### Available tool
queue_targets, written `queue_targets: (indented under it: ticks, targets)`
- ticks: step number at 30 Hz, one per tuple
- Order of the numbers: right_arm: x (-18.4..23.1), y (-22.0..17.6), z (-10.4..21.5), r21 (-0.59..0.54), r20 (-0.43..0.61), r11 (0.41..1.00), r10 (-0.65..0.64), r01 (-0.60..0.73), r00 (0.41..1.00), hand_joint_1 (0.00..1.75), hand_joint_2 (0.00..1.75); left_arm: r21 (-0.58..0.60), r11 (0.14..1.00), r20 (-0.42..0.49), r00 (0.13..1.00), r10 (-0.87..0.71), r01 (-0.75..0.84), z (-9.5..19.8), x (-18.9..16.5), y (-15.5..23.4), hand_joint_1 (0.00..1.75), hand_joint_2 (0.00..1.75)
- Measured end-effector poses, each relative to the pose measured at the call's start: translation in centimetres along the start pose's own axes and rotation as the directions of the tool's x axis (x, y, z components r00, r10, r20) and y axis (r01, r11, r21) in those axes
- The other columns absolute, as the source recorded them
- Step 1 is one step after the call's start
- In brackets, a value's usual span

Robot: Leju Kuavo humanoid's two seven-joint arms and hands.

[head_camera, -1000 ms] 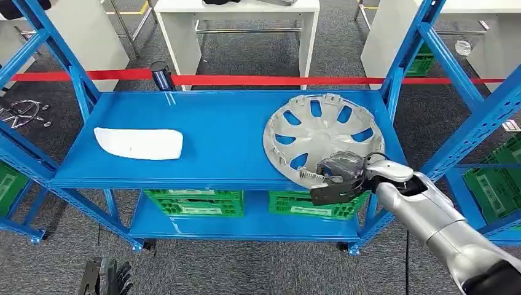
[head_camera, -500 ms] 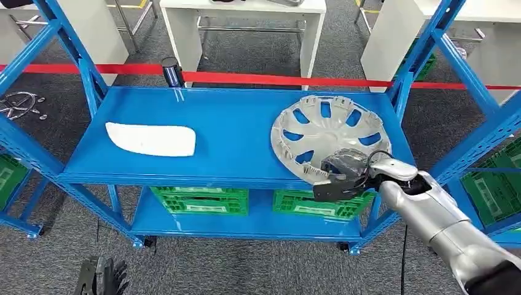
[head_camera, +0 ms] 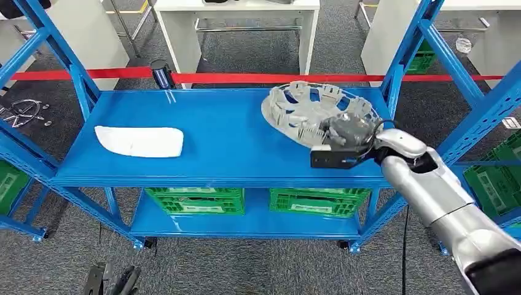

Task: Take the parts from the cabinet and place them on the table.

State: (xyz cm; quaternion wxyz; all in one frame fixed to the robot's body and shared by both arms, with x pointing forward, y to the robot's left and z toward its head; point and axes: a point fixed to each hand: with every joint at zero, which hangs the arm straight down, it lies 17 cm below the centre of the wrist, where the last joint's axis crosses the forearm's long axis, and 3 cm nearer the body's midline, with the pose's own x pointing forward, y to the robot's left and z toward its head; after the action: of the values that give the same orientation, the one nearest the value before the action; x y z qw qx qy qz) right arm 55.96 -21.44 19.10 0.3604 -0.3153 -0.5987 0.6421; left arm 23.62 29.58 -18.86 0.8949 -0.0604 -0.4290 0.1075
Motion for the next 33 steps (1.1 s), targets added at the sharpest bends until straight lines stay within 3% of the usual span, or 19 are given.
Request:
queue_targets:
  ticks: [6,11,27,33]
  targets:
    - [-0.8,-7.6,-0.4,-0.161,-0.025,0.987,0.022,-0.026,0.999,1.71,1.75,-0.005,1.0,-0.003,1.0,0.0,0.0,0.1,-0.2,0.0,0.0,1.75]
    - [-0.7,-10.4,-0.2,-0.223,-0.022,0.974,0.029,-0.033,0.999,1.71,1.75,-0.007,1.0,-0.001,1.0,-0.001,0.001,0.1,-0.1,0.0,0.0,1.75]
    - [-0.8,-15.5,1.2,-0.366,-0.034,0.931,-0.015,0.001,0.999,1.73,1.75,-0.022,1.0,-0.029,1.0,-0.005,0.005,0.6,-1.0,-0.5,0.0,1.75]
    - [0.0,-15.5,1.5,-0.397,0.013,0.91,-0.124,0.119,0.992,1.73,1.75,-0.017,1.0,-0.046,0.999,-0.015,0.014,0.9,-1.6,-0.4,0.0,1.75]
